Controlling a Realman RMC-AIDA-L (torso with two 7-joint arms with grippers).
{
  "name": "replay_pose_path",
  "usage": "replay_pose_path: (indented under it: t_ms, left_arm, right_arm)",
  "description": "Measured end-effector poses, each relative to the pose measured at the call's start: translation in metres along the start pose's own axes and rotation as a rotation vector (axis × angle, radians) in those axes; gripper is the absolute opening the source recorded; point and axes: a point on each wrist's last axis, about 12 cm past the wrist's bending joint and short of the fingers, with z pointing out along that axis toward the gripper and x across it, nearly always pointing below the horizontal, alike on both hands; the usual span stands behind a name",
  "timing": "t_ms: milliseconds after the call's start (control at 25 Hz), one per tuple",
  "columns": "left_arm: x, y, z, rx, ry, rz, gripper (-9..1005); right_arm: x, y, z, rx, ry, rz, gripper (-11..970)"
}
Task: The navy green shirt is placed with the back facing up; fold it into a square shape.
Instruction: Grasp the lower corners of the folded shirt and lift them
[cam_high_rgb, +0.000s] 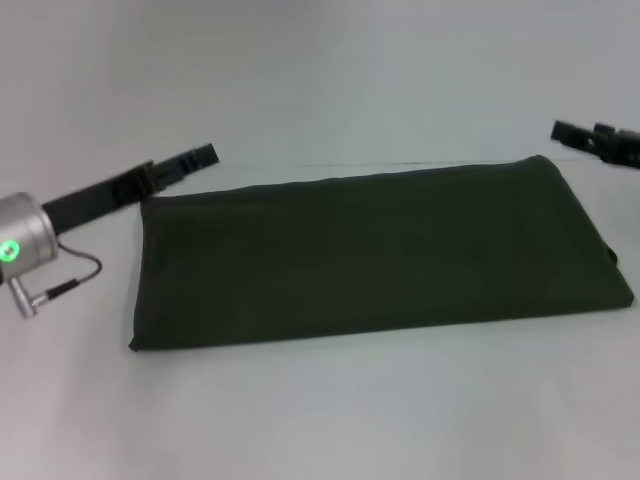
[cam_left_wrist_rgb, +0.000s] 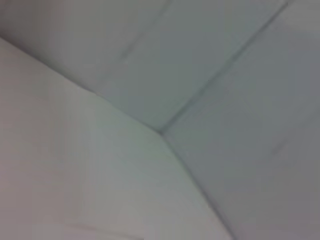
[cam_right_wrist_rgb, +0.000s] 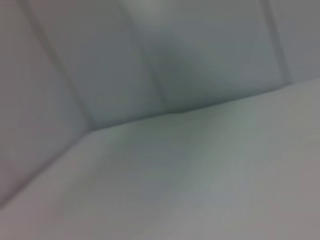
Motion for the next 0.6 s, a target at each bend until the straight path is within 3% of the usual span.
replay_pose_path:
  t_ms: [160, 360, 600]
  left_arm:
    - [0.011, -0.004, -0.015, 0.077, 0.051, -0.086, 861]
    - [0.019, -0.005, -0.038, 0.114, 0.096, -0.184, 864]
    - [0.022, 0.002, -0.054, 0.072, 0.132, -0.272, 867]
  right_arm:
    - [0.012, 0.001, -0.028, -0.132, 0.017, -0.018, 817]
    - [0.021, 0.002, -0.053, -0.251, 0.070, -0.042, 816]
    - [0.023, -0.003, -0.073, -0.308, 0.209, 0.099, 815]
